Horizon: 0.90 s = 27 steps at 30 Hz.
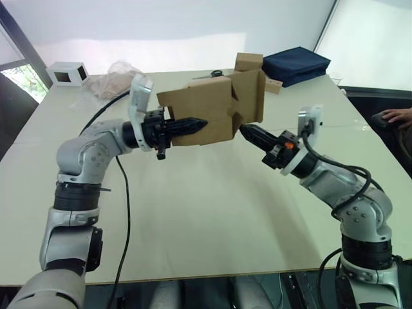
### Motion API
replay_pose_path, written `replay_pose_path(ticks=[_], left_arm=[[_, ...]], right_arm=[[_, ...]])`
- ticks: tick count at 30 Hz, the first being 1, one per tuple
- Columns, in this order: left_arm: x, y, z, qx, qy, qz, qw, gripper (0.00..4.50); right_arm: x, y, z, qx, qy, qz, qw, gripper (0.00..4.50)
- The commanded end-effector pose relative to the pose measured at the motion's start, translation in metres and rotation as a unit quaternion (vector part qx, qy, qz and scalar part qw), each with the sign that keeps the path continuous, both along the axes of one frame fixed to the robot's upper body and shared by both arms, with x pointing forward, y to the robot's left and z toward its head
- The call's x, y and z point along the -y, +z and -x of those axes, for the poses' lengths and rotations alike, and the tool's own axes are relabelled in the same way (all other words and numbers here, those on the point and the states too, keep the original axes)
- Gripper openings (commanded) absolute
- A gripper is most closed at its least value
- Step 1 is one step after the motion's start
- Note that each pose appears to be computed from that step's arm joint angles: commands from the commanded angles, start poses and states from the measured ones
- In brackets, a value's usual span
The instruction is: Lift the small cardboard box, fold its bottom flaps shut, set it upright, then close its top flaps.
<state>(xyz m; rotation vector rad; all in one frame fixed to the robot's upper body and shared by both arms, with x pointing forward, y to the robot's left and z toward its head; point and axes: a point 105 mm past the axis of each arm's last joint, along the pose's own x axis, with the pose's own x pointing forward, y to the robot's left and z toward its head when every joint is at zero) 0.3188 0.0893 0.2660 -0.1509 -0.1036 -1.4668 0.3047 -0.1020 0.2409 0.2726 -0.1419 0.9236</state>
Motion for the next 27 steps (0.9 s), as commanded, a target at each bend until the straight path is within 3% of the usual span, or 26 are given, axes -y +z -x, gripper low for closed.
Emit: replay_pose_path(ticks=[1,18,27], left_arm=[[0.002,0.009,0.005,0.02,-0.011,0.002,1.0,0.0],[0.001,0.013,0.006,0.021,-0.021,0.004,1.0,0.0],[-0.003,0.02,0.005,0.037,-0.028,-0.006,0.999,0.0]], right_arm=[[-0.009,0.012,0.007,0.028,0.03,-0.007,0.999,0.04],[-0.027,0.01,0.01,0.027,0.075,-0.002,0.997,0.04],[-0.005,0.022,0.018,0.046,0.063,0.018,0.997,0.04]])
